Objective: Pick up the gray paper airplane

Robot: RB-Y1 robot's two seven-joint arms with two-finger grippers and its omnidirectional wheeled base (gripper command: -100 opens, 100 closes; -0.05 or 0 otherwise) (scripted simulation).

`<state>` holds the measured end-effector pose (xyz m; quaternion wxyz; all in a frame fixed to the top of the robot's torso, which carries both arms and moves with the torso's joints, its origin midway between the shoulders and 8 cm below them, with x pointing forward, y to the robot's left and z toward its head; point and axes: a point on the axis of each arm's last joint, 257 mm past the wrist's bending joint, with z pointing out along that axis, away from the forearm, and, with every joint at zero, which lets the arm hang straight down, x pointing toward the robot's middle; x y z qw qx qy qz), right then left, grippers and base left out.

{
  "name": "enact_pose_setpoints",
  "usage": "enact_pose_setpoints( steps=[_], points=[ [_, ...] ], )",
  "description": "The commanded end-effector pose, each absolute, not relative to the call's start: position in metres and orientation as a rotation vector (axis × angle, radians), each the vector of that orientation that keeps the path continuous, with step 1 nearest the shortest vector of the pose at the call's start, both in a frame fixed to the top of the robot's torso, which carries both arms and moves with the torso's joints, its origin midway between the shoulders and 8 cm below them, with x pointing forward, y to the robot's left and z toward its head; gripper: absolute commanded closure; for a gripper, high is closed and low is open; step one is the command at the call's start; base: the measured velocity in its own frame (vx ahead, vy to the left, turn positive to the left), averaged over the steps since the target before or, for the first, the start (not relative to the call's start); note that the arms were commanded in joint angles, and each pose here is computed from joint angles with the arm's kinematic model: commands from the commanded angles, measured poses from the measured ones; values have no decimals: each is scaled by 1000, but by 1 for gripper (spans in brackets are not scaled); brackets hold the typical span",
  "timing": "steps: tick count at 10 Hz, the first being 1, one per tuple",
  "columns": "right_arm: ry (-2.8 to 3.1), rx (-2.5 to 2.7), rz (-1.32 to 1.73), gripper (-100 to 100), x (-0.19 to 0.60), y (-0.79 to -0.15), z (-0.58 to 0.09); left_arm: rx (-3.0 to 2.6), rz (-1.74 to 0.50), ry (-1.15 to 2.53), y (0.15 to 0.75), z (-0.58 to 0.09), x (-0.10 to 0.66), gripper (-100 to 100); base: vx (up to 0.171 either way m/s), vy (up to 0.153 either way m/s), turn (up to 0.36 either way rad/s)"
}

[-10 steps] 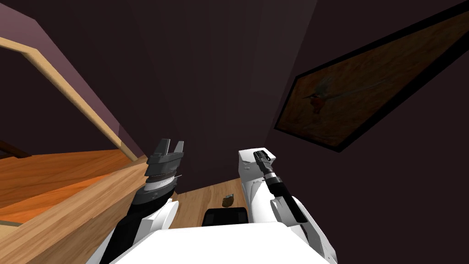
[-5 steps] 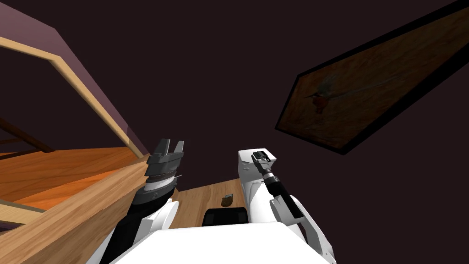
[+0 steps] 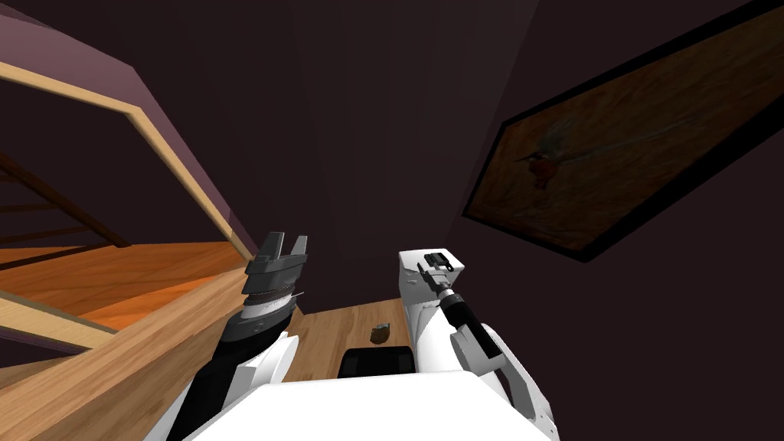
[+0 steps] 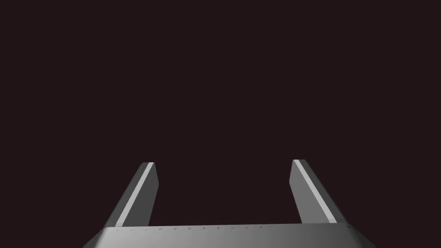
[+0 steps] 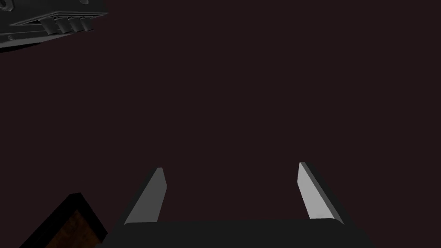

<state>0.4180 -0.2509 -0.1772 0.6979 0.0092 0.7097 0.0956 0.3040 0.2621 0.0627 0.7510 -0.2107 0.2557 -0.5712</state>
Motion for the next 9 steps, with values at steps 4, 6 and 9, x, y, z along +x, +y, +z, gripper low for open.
enact_pose_setpoints(
  steps=[4,6,9],
  points=[
    [1680,-120,119,-100,419,-245,-207,-460,-1248,558,262,63,304,0,-23,-18,76],
    [1718,-192,77,-100,419,-242,-220,-460,-1248,559,262,63,304,0,-22,-17,71],
    [1714,-224,49,-100,419,-242,-220,-460,-1248,559,262,63,304,0,-5,-4,18]
  ],
)
